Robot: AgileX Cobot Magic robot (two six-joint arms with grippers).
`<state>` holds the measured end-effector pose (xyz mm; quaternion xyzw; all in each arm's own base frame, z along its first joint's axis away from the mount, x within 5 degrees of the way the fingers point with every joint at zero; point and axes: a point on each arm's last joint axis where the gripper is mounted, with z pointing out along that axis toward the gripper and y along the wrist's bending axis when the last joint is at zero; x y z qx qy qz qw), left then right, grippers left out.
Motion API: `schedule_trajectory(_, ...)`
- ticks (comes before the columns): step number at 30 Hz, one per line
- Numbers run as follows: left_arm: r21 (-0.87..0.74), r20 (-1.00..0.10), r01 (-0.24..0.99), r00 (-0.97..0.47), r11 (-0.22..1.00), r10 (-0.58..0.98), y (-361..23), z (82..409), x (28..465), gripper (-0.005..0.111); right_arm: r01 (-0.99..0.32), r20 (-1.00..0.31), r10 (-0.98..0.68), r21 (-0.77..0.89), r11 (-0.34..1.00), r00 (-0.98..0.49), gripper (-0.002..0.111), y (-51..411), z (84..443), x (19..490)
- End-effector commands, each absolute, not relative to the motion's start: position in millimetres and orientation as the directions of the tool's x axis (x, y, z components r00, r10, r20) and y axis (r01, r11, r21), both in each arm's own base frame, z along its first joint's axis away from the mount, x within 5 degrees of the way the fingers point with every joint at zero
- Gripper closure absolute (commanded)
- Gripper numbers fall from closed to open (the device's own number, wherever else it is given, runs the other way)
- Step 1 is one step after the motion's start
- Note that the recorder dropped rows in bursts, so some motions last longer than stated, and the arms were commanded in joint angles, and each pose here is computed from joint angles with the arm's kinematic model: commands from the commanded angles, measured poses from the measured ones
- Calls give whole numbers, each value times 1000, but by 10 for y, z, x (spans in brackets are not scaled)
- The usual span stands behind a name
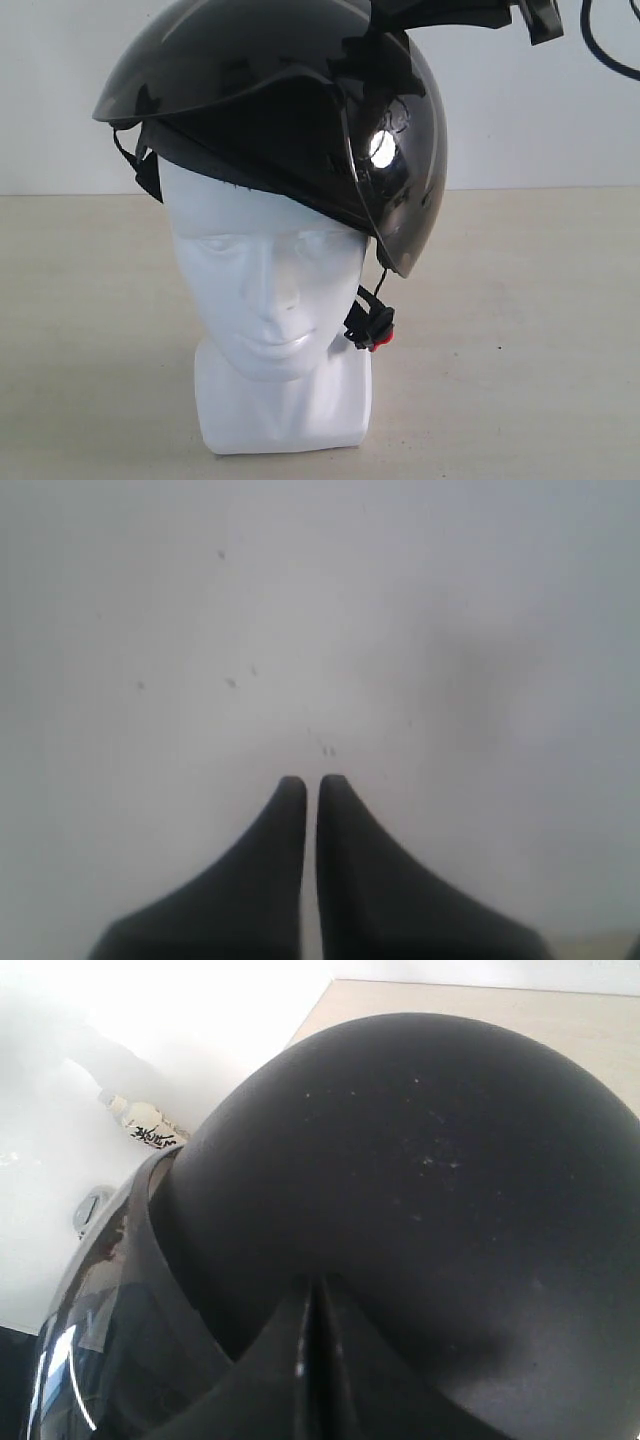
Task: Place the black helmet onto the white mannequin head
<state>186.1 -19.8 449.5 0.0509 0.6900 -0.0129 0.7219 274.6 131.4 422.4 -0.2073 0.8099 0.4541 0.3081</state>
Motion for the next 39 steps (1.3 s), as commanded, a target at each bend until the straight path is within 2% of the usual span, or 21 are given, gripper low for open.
schedule_trajectory(1,38,-987,246,-145,969,75,-347,4404,1780,102,-625,-691,-80,591,510,-719,108,1328,4199,2736)
schedule_trajectory(4,9,-984,381,-161,924,76,-466,4484,1699,102,-625,-691,-80,591,510,-719,108,1328,4199,2736)
schedule_trajectory(6,-2,-987,432,-144,902,66,-511,4579,1660,102,-625,-691,-80,591,510,-719,108,1328,4199,2736)
schedule_trajectory(9,-23,-976,504,-200,863,91,-581,4709,1659,102,-625,-691,-80,591,510,-719,108,1328,4199,2736)
schedule_trajectory(16,-73,-950,598,-286,798,127,-720,4909,1960,102,-625,-691,-80,591,510,-719,108,1328,4199,2736)
schedule_trajectory(20,-111,-939,694,-308,712,154,-851,4948,2162,102,-623,-692,-73,593,511,-718,108,1328,4203,2741)
schedule_trajectory(23,-144,-929,726,-333,673,160,-930,4914,2434,102,-605,-717,17,600,523,-697,108,1324,4256,2809)
schedule_trajectory(28,-219,-861,780,-437,586,261,-1165,4633,2853,102,-564,-720,102,616,550,-686,108,1303,4287,2876)
schedule_trajectory(31,-190,-826,815,-434,547,360,-1286,4534,2888,102,-571,-697,59,630,527,-714,108,1320,4266,2826)
schedule_trajectory(39,-201,-799,803,-466,562,380,-1272,4492,2897,102,-585,-681,3,632,509,-733,108,1332,4240,2776)
